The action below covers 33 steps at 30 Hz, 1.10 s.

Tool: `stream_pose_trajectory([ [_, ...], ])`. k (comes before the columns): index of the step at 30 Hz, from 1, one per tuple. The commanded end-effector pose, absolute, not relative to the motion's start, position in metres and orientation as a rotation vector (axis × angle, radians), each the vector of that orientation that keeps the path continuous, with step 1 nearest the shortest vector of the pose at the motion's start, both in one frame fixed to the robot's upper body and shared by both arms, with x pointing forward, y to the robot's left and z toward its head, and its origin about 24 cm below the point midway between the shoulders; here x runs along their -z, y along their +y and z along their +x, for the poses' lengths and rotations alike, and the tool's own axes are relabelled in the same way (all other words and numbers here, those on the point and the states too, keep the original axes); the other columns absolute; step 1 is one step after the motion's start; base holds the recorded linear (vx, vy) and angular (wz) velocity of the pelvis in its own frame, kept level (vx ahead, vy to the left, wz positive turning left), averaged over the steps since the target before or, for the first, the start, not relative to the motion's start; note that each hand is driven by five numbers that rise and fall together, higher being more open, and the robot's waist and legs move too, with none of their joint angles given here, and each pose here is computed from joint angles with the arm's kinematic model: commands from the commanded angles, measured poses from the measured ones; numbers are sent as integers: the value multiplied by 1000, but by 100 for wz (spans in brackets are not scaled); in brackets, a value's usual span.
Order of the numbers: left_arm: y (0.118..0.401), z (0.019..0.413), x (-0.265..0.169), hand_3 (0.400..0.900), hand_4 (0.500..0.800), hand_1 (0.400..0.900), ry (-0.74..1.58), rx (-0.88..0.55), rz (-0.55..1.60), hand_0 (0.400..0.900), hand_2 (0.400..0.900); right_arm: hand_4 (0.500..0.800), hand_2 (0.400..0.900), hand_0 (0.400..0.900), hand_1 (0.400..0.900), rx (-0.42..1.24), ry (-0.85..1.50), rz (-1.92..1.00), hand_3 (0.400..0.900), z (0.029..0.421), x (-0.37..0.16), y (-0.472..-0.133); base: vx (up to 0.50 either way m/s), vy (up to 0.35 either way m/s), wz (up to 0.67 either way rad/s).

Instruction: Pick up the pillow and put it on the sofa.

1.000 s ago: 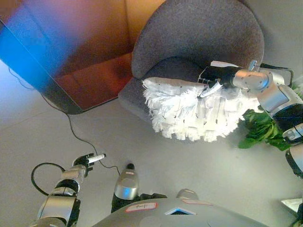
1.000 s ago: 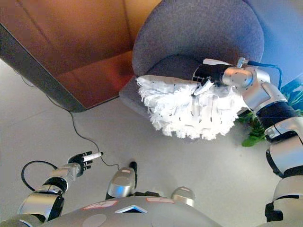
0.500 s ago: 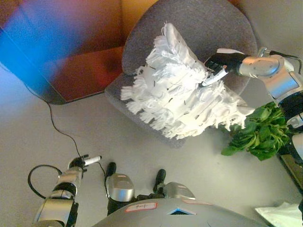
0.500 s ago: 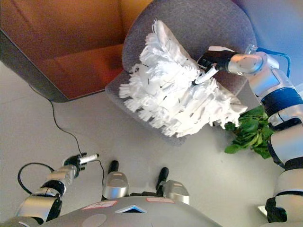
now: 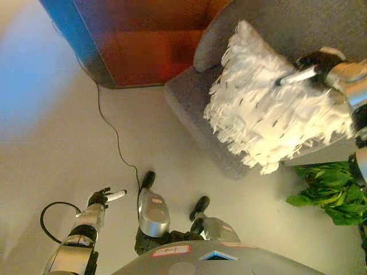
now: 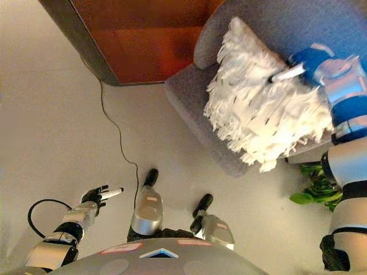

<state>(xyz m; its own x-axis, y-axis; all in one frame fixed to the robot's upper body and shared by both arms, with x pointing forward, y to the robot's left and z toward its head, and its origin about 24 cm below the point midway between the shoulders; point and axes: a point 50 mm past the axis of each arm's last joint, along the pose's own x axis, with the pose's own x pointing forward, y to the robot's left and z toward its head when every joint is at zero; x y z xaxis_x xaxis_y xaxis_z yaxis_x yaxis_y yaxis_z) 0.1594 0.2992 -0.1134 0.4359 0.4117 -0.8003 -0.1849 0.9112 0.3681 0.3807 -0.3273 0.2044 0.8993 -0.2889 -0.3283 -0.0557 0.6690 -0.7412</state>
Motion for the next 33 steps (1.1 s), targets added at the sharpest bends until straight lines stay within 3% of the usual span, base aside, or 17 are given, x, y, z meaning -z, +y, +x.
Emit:
stream_pose_trajectory([
  [1, 314, 185, 91, 900, 800, 900, 919, -366, 380, 900, 900, 800, 900, 900, 900, 291, 235, -857, 900, 378, -284, -335, 80, -34, -5],
  [20, 331, 154, 100, 900, 800, 900, 1032, -353, 383, 900, 900, 800, 900, 900, 900, 519, 509, -990, 900, 339, -268, -396, 83, -7, -9],
  [24, 320, 117, 121, 900, 800, 900, 1102, -383, 393, 900, 900, 800, 900, 900, 900, 568, 529, -1013, 900, 329, -264, -409, 7, 10, -12],
  [30, 318, 109, 125, 900, 800, 900, 1158, -401, 349, 900, 900, 800, 900, 900, 900, 509, 473, -997, 900, 330, -271, -405, -21, 55, -17],
  [33, 317, 103, 128, 900, 800, 900, 1237, -406, 320, 900, 900, 800, 900, 900, 900, 366, 375, -886, 900, 340, -257, -388, -73, 110, -22],
])
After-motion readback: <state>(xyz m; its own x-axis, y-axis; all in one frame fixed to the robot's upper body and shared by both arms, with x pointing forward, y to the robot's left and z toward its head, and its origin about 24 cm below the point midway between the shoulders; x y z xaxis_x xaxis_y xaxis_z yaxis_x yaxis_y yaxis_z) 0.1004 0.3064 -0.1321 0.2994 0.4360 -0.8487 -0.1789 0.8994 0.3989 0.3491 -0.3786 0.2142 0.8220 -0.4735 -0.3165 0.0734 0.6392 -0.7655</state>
